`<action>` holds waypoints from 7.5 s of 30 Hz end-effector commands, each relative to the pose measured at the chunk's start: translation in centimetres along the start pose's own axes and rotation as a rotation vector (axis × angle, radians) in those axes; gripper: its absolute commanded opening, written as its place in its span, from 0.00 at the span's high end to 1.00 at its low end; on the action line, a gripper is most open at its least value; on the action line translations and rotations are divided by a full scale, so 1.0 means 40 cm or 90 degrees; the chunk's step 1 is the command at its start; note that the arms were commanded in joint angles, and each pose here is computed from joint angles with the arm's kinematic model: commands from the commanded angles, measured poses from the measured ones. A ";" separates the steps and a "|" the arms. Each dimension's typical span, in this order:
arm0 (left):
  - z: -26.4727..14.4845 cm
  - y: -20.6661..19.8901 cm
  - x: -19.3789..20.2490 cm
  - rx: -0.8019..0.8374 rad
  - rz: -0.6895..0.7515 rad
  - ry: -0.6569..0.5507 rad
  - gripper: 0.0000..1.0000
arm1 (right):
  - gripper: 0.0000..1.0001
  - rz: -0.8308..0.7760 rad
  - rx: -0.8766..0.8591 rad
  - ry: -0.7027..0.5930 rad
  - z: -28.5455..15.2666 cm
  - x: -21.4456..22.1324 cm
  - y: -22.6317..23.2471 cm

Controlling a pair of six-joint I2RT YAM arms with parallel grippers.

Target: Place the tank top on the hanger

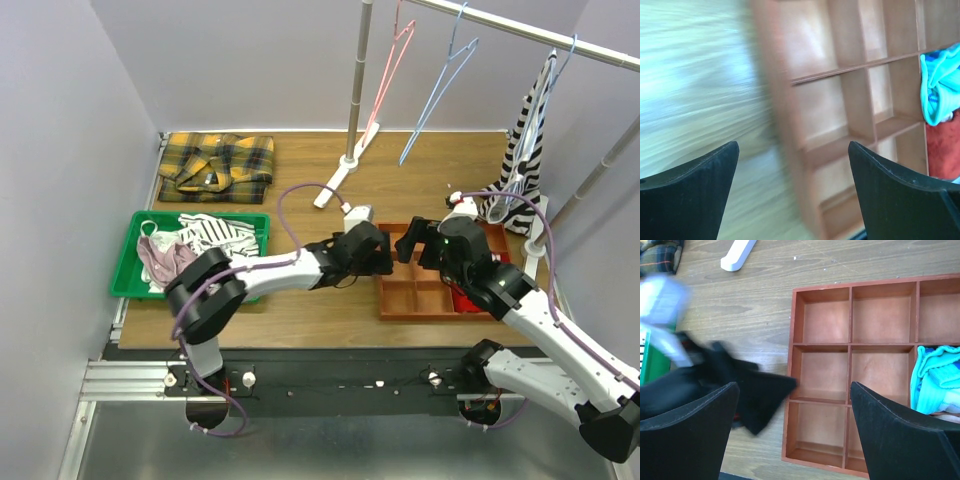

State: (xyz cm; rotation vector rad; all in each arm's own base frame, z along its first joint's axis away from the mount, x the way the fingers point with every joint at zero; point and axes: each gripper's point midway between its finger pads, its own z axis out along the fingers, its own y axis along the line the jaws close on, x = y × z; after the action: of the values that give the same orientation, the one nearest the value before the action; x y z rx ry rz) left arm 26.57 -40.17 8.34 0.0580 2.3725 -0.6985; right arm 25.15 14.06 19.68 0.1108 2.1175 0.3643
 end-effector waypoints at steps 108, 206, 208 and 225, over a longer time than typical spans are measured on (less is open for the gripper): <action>0.091 0.214 -0.078 -0.235 0.340 0.106 0.79 | 0.09 0.040 -0.008 0.084 0.048 0.161 -0.006; -1.115 -0.018 -0.930 0.072 0.052 -0.672 1.00 | 0.99 -0.033 -0.190 -0.353 -0.335 -0.815 0.496; -1.126 -0.025 -0.941 0.077 0.050 -0.681 1.00 | 0.99 -0.027 -0.197 -0.362 -0.354 -0.818 0.488; -0.951 0.020 -0.883 0.057 0.050 -0.595 1.00 | 0.99 -0.036 -0.151 -0.263 -0.199 -0.639 0.451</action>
State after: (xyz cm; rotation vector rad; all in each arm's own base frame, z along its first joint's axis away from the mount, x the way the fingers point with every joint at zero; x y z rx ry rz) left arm 31.86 -14.55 55.82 -0.1313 1.4122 -0.5536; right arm 31.34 25.24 50.59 -0.0694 1.6474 0.5364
